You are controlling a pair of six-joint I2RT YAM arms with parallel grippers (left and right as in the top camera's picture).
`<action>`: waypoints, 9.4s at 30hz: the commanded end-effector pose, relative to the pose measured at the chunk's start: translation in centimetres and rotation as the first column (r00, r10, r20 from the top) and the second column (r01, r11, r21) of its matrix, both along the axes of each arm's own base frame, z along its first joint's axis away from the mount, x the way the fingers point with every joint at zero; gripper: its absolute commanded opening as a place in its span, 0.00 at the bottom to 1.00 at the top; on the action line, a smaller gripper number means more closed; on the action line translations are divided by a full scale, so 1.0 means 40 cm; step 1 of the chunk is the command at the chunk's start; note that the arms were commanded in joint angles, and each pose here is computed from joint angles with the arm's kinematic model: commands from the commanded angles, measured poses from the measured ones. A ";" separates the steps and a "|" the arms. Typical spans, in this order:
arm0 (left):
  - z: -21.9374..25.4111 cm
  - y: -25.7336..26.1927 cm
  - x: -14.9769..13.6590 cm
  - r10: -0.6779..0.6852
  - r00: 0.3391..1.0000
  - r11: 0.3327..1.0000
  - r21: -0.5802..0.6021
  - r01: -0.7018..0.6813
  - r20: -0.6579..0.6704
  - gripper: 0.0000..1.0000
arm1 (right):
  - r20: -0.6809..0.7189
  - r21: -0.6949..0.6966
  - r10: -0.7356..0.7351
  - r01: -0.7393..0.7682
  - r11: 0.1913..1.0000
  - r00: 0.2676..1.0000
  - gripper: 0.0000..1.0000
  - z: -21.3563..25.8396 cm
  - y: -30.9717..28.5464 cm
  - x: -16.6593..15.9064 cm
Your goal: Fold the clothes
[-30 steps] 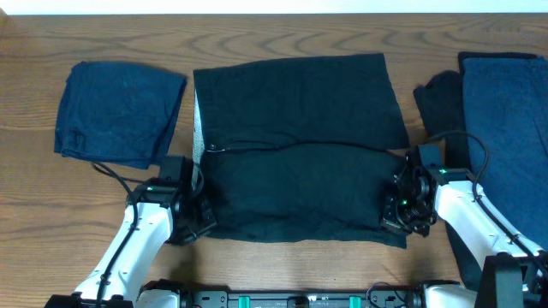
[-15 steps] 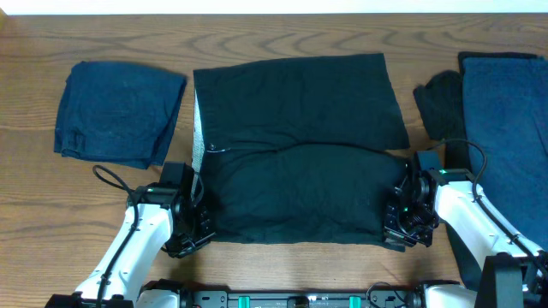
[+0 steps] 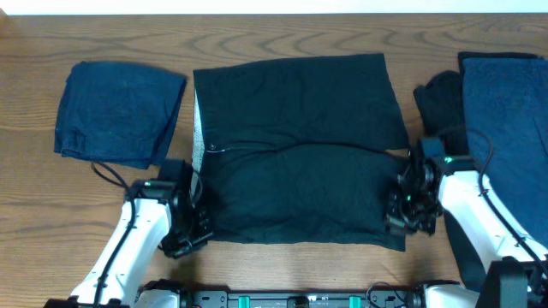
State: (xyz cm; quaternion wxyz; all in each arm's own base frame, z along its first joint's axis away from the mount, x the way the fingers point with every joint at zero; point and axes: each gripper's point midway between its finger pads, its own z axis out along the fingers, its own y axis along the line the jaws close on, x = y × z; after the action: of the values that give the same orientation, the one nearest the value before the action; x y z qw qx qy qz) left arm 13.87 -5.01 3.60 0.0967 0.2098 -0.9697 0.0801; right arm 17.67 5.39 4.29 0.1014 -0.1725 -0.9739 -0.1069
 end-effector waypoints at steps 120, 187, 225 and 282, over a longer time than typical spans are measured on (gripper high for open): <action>-0.003 0.013 0.173 -0.086 0.954 0.996 0.052 0.074 0.286 0.28 | -0.068 -0.227 -0.471 0.446 0.866 0.879 0.58 -0.082 -0.102 -0.090; -0.003 0.014 0.174 -0.086 0.954 0.996 0.053 0.074 0.287 0.29 | 0.195 -0.178 -0.606 0.636 0.751 0.771 0.32 -0.136 -0.139 -0.098; -0.015 0.010 0.029 0.273 0.962 0.960 0.062 -0.272 0.002 0.54 | 0.149 -0.095 -0.596 0.611 0.786 0.789 0.01 -0.132 -0.097 -0.092; 0.271 0.008 0.167 0.136 0.958 0.989 0.013 -0.144 0.251 0.06 | 0.466 -0.064 -0.152 0.205 0.977 0.871 0.01 0.297 -0.109 0.163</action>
State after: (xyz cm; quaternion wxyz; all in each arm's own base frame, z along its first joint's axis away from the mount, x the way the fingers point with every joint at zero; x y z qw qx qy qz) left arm 18.97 -5.63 12.28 0.0130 0.2824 -0.9526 0.1122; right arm 22.61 1.62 14.61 -0.1278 -0.2610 -0.9506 -0.1096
